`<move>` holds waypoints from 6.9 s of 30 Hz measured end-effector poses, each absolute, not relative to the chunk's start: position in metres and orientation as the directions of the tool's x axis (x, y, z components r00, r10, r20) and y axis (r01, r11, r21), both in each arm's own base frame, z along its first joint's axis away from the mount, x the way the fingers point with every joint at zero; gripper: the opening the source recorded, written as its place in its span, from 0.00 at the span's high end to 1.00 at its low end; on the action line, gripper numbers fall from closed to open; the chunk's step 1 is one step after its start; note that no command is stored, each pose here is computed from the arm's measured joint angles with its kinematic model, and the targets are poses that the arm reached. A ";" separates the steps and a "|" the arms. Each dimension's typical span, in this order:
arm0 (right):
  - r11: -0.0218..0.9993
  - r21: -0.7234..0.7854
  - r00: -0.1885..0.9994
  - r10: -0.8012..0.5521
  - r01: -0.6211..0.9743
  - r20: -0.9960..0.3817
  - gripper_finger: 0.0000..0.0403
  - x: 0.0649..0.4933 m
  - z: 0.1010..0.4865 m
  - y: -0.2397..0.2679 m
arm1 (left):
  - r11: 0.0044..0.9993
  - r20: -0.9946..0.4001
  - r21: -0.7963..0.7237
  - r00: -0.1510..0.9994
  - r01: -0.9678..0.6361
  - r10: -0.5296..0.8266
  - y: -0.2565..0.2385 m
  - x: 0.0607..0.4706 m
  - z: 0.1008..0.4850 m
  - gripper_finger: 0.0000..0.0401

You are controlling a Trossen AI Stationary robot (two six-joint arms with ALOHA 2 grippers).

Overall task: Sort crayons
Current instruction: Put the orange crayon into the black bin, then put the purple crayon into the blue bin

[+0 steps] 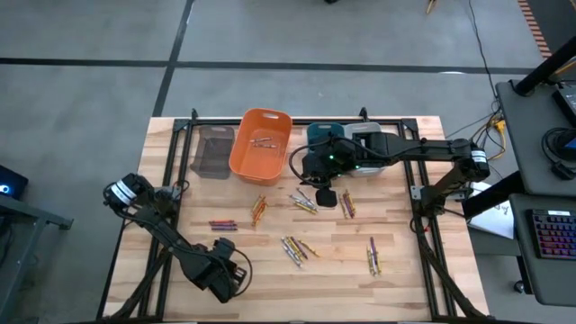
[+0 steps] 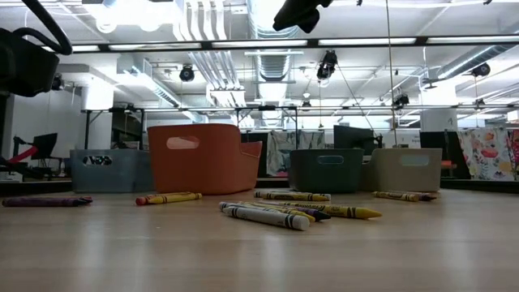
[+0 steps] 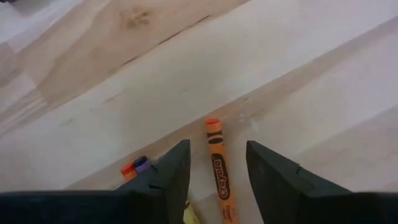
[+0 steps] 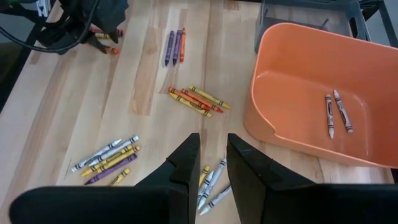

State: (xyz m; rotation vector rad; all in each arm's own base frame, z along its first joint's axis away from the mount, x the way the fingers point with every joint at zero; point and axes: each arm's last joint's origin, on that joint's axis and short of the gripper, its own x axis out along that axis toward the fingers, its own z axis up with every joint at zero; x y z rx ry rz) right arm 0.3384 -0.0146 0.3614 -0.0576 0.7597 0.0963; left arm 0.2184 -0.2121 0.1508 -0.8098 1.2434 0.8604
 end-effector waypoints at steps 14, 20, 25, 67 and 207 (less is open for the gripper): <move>0.994 -0.017 0.720 0.066 -0.108 -0.691 0.83 0.338 0.361 -0.015 | 0.460 -0.985 -0.046 0.118 -0.887 0.128 -0.214 0.221 0.139 0.89; 0.993 -0.023 0.720 0.066 -0.114 -0.691 0.83 0.338 0.361 -0.015 | 0.469 -0.984 -0.050 0.123 -0.882 0.126 -0.213 0.220 0.142 0.98; 0.991 -0.038 0.712 0.067 -0.130 -0.699 0.83 0.338 0.360 -0.015 | 0.498 -0.974 -0.063 0.162 -0.865 0.157 -0.210 0.219 0.163 0.99; 0.991 -0.019 0.580 0.063 -0.134 -0.812 0.83 0.325 0.308 -0.019 | 0.498 -0.697 0.371 0.119 -0.784 0.707 0.086 0.193 0.327 1.00; 0.397 -0.038 -0.141 0.233 0.917 -0.962 0.69 0.225 0.158 0.074 | 0.807 -0.293 0.186 0.753 -0.560 0.589 0.082 0.172 0.304 0.80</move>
